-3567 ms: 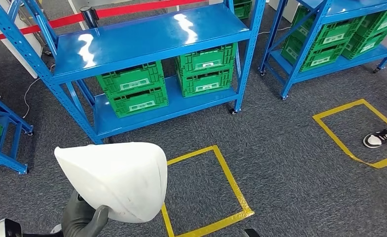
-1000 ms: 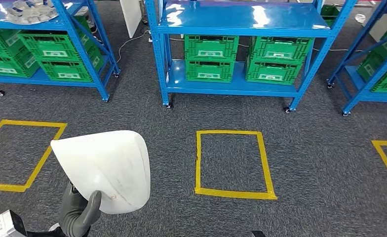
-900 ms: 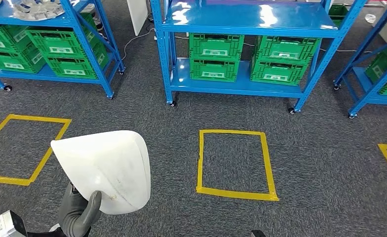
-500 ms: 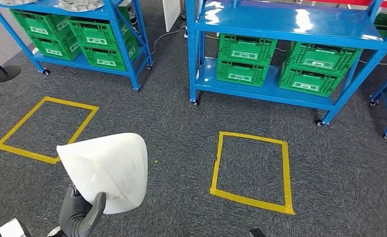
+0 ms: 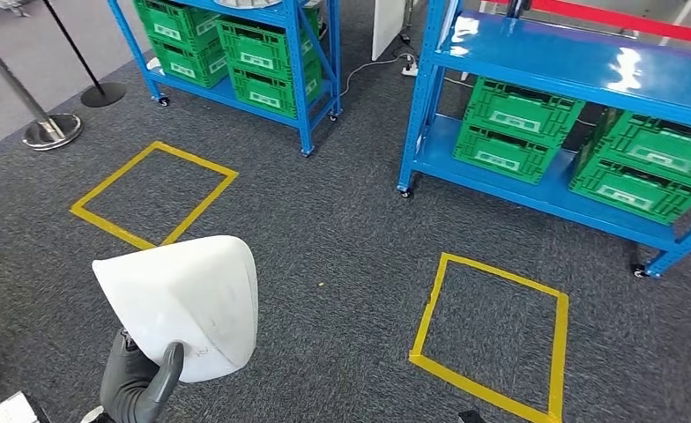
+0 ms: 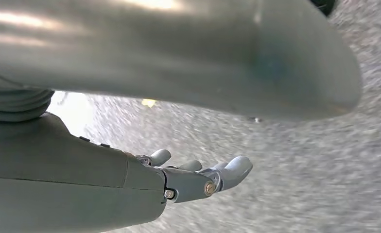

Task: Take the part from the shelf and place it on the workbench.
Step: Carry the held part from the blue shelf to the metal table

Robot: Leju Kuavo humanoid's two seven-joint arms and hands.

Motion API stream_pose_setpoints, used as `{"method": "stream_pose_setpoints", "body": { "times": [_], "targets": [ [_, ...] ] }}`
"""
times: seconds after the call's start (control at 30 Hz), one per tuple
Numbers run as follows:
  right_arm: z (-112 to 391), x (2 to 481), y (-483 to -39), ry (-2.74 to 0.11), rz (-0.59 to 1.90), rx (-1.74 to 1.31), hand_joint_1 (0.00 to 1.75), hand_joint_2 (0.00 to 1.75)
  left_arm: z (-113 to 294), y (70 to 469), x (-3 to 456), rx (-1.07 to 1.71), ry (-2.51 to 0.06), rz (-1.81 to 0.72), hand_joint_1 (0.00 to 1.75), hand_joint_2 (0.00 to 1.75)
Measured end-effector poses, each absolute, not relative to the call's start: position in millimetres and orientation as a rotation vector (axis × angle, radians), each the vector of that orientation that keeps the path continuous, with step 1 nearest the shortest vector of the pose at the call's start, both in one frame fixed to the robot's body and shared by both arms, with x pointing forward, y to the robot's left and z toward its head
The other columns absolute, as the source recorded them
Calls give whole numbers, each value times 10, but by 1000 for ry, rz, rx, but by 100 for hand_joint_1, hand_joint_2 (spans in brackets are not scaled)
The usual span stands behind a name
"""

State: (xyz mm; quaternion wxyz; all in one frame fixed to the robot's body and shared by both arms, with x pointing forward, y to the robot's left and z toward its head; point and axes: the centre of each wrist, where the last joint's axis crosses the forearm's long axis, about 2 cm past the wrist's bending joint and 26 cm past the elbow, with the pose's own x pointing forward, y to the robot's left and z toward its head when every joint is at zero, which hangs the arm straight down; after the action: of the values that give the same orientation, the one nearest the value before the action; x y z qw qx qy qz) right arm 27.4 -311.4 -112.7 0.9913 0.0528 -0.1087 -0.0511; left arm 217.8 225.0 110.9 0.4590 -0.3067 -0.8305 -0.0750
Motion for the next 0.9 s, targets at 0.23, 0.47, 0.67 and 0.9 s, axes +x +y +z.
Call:
{"method": "stream_pose_setpoints", "body": {
  "times": [0.23, 0.47, 0.67, 0.9],
  "targets": [
    [-1128, 303, -2956, -199, -64, 132, 0, 0, 1170, 2408, 2114, -697, -2046, -237, 175, 175],
    [-1127, 302, -2824, -146, -78, 160, 0, 0, 1248, 2524, 2010, -654, -2062, -269, 175, 175],
    [-1124, 327, -2769, -118, -91, 173, 0, 0, 1349, 2566, 1957, -626, -2091, -284, 175, 175],
    [-1126, 291, -2739, -93, -72, 179, 0, 0, 1401, 2588, 1921, -597, -2109, -289, 175, 175]
  ]
}}
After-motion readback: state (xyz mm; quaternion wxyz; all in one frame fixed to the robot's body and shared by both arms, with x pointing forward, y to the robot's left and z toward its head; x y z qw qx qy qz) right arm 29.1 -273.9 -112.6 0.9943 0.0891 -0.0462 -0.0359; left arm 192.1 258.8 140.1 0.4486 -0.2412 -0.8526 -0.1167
